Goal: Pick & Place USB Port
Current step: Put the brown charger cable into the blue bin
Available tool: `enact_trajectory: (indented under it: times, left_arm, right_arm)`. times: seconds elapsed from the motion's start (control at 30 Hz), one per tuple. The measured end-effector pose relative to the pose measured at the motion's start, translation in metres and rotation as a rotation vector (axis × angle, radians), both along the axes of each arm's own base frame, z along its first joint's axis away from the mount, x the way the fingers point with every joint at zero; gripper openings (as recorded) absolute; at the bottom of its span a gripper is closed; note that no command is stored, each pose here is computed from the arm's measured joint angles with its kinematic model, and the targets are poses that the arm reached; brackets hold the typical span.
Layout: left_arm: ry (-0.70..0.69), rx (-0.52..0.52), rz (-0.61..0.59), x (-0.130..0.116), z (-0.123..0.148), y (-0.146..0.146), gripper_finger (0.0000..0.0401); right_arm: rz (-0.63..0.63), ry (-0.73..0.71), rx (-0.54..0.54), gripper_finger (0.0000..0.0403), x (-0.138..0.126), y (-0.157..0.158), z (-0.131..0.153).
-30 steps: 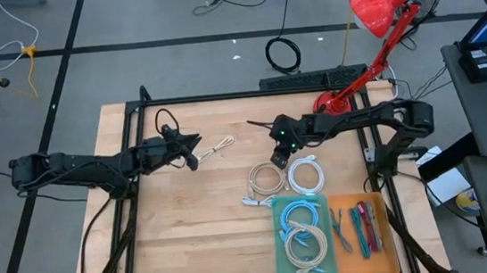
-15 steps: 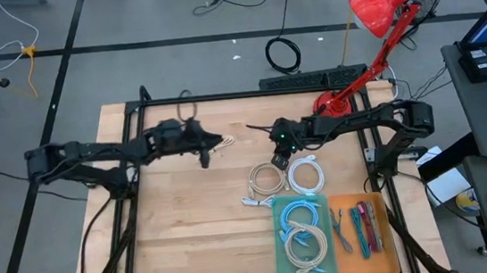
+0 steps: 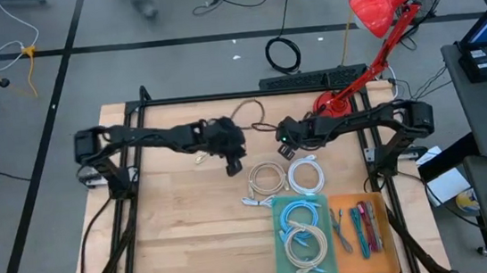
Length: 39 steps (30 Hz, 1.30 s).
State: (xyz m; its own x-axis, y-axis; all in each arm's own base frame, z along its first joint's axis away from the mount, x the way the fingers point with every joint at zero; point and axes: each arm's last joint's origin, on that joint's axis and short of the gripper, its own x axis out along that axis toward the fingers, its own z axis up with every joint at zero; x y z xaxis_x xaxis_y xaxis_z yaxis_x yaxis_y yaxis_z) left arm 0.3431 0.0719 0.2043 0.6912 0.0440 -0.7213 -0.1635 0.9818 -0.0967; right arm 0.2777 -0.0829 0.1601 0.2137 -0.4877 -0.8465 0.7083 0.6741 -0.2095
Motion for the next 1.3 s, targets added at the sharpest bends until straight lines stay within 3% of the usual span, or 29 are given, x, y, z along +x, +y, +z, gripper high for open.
enact_trajectory:
  times: [0.27,0.43,0.53,0.83,1.3]
  left_arm:
    - [0.069,-0.032,-0.041,0.038,-0.008,-0.021,0.0063]
    - [0.120,-0.010,0.028,0.050,-0.017,-0.027,0.0067]
    - [0.152,-0.037,0.077,0.055,-0.025,-0.026,0.0090]
    - [0.205,-0.083,0.127,0.059,-0.045,-0.031,0.0192]
    - [0.222,-0.024,0.157,0.057,-0.045,-0.029,0.0202]
  right_arm:
    - [-0.078,0.048,-0.040,0.0121,-0.017,-0.002,-0.019]
    - [-0.119,0.046,-0.059,0.0121,-0.026,-0.006,-0.028]
    - [-0.123,0.038,-0.058,0.0121,-0.028,-0.006,-0.032]
    - [-0.103,0.022,-0.068,0.0121,-0.026,-0.007,-0.031]
    - [-0.101,0.008,-0.072,0.0121,-0.024,-0.007,-0.031]
